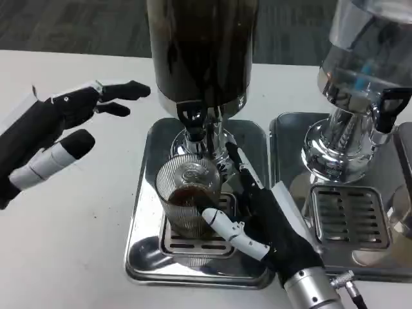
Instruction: Grasp the cup under the faucet to collect the drink, then remove the cup.
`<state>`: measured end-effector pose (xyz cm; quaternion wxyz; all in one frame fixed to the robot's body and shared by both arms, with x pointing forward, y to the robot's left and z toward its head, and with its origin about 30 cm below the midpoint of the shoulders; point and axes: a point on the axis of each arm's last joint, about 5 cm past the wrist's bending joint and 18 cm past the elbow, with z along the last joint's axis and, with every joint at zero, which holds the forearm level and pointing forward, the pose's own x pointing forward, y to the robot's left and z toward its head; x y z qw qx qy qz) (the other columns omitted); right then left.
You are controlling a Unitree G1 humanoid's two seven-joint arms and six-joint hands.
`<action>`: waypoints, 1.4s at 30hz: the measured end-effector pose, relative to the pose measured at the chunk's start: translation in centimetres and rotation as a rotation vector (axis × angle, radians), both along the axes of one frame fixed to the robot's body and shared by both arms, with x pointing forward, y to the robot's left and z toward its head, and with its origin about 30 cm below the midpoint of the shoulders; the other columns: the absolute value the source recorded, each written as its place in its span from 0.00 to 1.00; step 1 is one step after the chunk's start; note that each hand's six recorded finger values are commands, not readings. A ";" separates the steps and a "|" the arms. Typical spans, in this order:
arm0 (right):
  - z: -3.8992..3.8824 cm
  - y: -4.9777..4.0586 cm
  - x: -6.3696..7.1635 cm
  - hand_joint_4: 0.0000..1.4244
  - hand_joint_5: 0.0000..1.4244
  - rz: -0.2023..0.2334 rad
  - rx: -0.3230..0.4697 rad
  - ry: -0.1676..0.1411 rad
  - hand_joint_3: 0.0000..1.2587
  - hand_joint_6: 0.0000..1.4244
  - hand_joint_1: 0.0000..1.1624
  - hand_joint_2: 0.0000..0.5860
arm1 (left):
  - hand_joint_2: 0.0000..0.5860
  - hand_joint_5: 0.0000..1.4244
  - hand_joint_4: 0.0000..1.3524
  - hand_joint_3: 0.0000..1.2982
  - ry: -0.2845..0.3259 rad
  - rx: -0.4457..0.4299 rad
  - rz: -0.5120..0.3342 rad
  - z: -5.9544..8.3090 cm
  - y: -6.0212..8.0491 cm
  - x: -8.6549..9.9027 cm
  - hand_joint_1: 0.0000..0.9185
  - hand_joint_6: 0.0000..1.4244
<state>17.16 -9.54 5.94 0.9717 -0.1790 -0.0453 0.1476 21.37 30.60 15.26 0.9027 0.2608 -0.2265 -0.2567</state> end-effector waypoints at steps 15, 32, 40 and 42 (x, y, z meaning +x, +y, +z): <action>-0.09 -0.25 1.1 0.00 0.00 0.111 -0.020 0.033 0.00 0.00 0.30 0.35 | 0.20 0.14 0.18 0.28 0.051 -0.021 0.057 -0.9 0.8 -1.2 0.00 0.22; 0.05 -0.39 1.5 0.00 0.00 0.147 -0.047 0.031 0.00 0.00 0.38 0.35 | 0.20 0.15 0.20 0.31 0.073 -0.029 0.080 -1.2 1.1 -1.6 0.00 0.22; -0.11 -0.33 1.5 0.00 0.00 0.144 -0.055 0.022 0.00 0.00 0.44 0.35 | 0.20 0.15 0.20 0.31 0.077 -0.030 0.081 -1.2 1.2 -1.6 0.00 0.22; -0.12 -0.26 1.5 0.00 0.00 0.139 -0.073 0.012 0.00 0.00 0.50 0.34 | 0.20 0.15 0.20 0.31 0.078 -0.030 0.082 -1.2 1.2 -1.6 0.00 0.22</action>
